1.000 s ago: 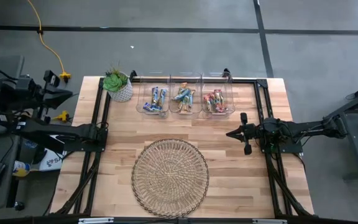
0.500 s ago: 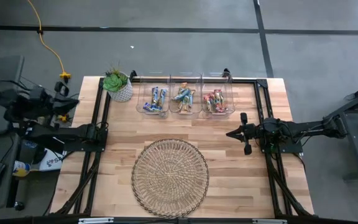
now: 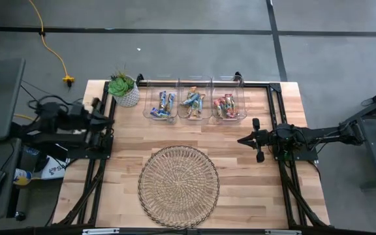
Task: Pick and place Granola Bars by type
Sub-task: Return to Home Position
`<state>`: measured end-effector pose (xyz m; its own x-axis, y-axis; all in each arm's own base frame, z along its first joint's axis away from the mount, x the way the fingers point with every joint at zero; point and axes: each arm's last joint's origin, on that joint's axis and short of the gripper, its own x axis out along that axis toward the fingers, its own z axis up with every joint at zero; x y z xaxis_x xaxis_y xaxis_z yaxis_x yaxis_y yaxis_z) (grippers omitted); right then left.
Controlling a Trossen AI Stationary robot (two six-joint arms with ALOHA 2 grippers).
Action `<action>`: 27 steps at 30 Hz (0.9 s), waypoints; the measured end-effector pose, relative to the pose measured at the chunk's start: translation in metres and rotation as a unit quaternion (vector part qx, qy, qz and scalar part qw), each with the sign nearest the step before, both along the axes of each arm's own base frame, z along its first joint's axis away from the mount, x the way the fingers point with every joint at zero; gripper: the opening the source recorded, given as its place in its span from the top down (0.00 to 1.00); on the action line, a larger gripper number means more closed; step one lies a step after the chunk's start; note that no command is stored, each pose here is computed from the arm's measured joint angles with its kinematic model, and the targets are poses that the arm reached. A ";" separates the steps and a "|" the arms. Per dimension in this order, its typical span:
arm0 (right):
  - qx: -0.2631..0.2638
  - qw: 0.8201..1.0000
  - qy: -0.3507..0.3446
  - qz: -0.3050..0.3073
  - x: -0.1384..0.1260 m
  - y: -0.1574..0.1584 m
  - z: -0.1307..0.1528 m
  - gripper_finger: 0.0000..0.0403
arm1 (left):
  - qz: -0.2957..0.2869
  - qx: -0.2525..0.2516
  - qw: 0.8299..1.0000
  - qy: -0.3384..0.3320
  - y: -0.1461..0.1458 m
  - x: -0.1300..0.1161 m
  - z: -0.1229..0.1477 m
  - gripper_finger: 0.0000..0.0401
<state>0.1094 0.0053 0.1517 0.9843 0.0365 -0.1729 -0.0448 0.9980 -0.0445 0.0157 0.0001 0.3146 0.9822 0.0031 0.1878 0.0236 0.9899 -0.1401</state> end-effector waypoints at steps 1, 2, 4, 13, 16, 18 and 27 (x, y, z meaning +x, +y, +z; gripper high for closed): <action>0.000 1.000 0.000 0.000 0.000 0.000 0.000 1.00 | -0.005 -0.001 1.000 0.004 0.000 0.004 -0.004 1.00; 0.000 1.000 0.000 0.000 0.000 0.000 0.000 1.00 | -0.011 -0.001 1.000 0.004 -0.001 0.007 -0.007 1.00; 0.000 1.000 0.000 0.000 0.000 0.000 0.000 1.00 | -0.013 -0.008 1.000 -0.006 -0.001 0.014 -0.012 1.00; 0.000 1.000 0.000 0.000 0.000 0.000 0.000 1.00 | -0.027 -0.031 0.999 -0.005 -0.001 0.037 -0.039 1.00; 0.000 1.000 0.000 0.000 0.000 0.000 0.000 1.00 | -0.030 -0.044 0.999 0.004 -0.001 0.044 -0.050 1.00; 0.000 1.000 0.000 0.000 0.000 0.000 0.000 1.00 | -0.030 -0.049 0.998 0.006 -0.001 0.048 -0.056 1.00; 0.000 1.000 0.000 0.000 0.000 0.000 0.000 1.00 | -0.035 -0.070 0.997 -0.016 -0.001 0.065 -0.086 1.00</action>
<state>0.1094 0.0053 0.1517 0.9843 0.0359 -0.1728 -0.0442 0.9980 -0.0445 0.0811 -0.0011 0.2284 0.9746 -0.0360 0.2210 0.0977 0.9565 -0.2750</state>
